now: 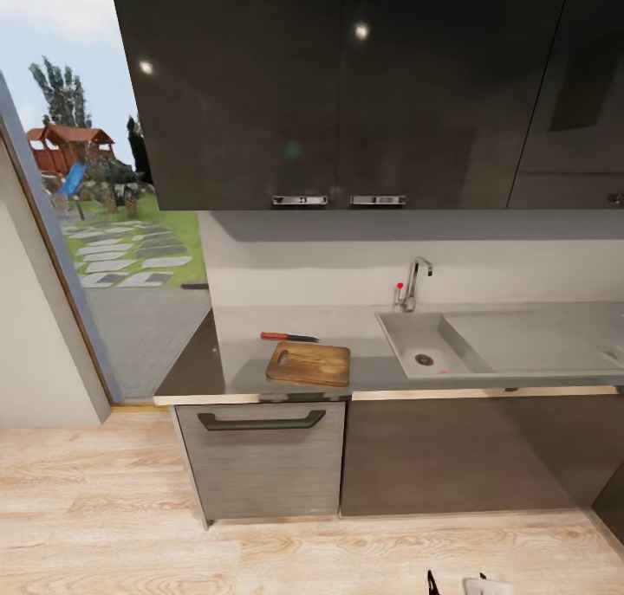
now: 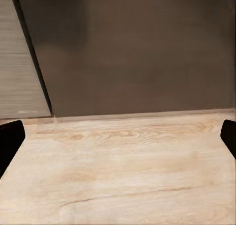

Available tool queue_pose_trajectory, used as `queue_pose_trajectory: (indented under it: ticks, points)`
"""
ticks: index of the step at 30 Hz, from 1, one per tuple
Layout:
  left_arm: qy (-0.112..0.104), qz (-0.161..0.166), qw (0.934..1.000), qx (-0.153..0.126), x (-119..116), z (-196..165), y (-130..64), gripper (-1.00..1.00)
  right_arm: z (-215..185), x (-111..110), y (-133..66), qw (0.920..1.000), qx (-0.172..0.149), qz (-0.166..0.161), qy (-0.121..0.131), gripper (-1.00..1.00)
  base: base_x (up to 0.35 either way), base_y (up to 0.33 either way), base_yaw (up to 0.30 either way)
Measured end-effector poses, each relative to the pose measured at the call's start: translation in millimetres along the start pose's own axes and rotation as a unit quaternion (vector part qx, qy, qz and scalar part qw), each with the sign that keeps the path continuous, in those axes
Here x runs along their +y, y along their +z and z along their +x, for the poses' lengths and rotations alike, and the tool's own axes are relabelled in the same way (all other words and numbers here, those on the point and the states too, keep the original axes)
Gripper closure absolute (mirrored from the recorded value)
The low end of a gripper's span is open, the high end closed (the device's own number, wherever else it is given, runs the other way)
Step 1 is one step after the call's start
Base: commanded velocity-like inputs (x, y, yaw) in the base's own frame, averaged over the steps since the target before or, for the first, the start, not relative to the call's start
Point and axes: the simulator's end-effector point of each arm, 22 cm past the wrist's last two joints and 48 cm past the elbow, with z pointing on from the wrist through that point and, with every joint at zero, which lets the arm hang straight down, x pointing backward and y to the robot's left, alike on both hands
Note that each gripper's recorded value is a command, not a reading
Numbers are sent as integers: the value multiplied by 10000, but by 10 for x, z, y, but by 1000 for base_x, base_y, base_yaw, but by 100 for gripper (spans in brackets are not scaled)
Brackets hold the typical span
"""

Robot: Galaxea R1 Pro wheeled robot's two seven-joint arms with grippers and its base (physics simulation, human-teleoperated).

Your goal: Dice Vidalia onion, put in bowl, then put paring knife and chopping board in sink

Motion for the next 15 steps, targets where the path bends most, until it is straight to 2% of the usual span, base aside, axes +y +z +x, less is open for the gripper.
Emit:
queue_pose_trajectory:
  ticks: [3,5,11,15]
  points:
    - [6,9,9999,-137,-7,-126,5,-100,-561,-42,71,9985,-529,119,71,-100,0,0,0]
    - [10,7,9998,-190,-2,-172,5,-100,-787,-61,91,9978,-639,173,93,-100,0,0,0]
    - [38,-12,9996,-290,48,-237,-15,-100,-1342,-96,100,9979,-590,255,100,-100,0,0,0]
    - [44,-14,9997,-247,61,-166,-40,-100,-1982,-107,99,9962,-806,289,152,-100,0,0,0]
